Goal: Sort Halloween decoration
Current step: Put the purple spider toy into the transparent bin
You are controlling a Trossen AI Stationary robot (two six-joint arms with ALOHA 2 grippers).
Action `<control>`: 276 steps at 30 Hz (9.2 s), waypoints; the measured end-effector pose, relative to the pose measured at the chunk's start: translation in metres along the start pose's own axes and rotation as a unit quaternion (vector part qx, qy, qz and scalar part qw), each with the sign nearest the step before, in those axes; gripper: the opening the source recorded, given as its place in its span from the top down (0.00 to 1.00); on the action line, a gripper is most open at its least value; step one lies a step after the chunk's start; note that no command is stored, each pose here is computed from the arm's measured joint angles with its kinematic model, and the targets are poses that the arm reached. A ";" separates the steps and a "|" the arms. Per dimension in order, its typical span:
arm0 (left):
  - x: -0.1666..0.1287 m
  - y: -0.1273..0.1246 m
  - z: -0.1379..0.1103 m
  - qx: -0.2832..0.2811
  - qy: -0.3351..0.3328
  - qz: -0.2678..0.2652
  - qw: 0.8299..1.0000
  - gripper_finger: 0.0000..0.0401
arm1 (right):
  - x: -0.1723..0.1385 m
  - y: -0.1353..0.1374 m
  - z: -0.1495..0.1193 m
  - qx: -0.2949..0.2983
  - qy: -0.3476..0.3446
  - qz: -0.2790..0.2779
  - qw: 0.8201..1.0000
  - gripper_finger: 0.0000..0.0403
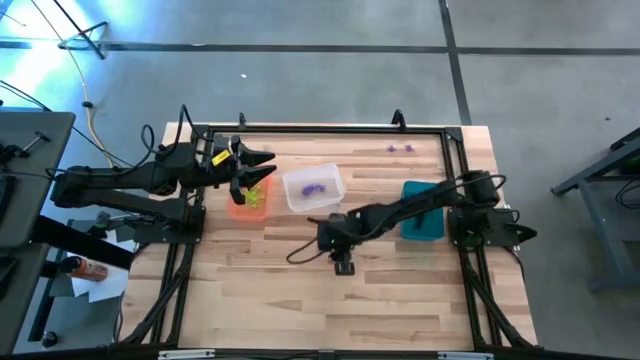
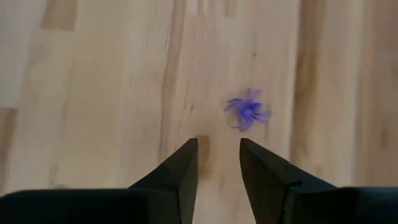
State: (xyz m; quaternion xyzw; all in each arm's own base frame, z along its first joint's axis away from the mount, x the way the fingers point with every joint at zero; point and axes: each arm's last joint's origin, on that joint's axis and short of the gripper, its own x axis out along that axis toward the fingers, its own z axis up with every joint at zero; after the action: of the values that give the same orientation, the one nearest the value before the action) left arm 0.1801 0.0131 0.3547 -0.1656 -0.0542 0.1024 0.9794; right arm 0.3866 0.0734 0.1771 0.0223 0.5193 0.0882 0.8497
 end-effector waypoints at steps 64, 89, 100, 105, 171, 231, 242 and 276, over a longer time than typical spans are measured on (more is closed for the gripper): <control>-0.001 0.001 0.000 0.021 0.002 0.013 1.000 0.58 | -0.118 -0.022 -0.123 0.184 -0.128 -0.103 0.969 1.00; 0.007 0.004 -0.008 0.091 0.019 0.045 0.995 0.58 | -0.186 -0.025 -0.057 0.084 -0.514 -0.069 0.851 1.00; 0.007 0.004 -0.008 0.081 0.019 0.044 0.996 0.58 | -0.161 -0.033 -0.061 0.103 -0.438 -0.082 0.889 1.00; 0.007 0.003 -0.008 0.068 0.023 0.027 0.997 0.58 | -0.126 -0.056 -0.047 0.171 -0.384 -0.088 0.903 1.00; -0.002 0.036 -0.105 0.042 0.186 0.061 0.980 0.58 | -0.102 -0.165 0.066 0.276 -0.049 -0.114 0.953 0.63; 0.074 0.086 -0.054 0.074 0.041 0.160 0.984 0.58 | -0.108 -0.327 -0.204 0.479 0.067 -0.192 0.854 0.63; 0.074 0.085 -0.052 0.077 0.034 0.158 0.984 0.58 | -0.108 -0.325 -0.205 0.468 0.082 -0.188 0.860 0.97; 0.031 0.079 -0.013 0.125 0.022 0.049 0.991 0.58 | -0.165 -0.107 -0.036 0.169 -0.366 -0.151 0.902 1.00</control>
State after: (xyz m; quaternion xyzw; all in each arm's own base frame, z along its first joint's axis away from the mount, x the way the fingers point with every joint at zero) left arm 0.1974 0.0885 0.3180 -0.0461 -0.0108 0.1521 0.9872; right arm 0.2944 -0.0625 0.2917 0.1176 0.1755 -0.1444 0.9667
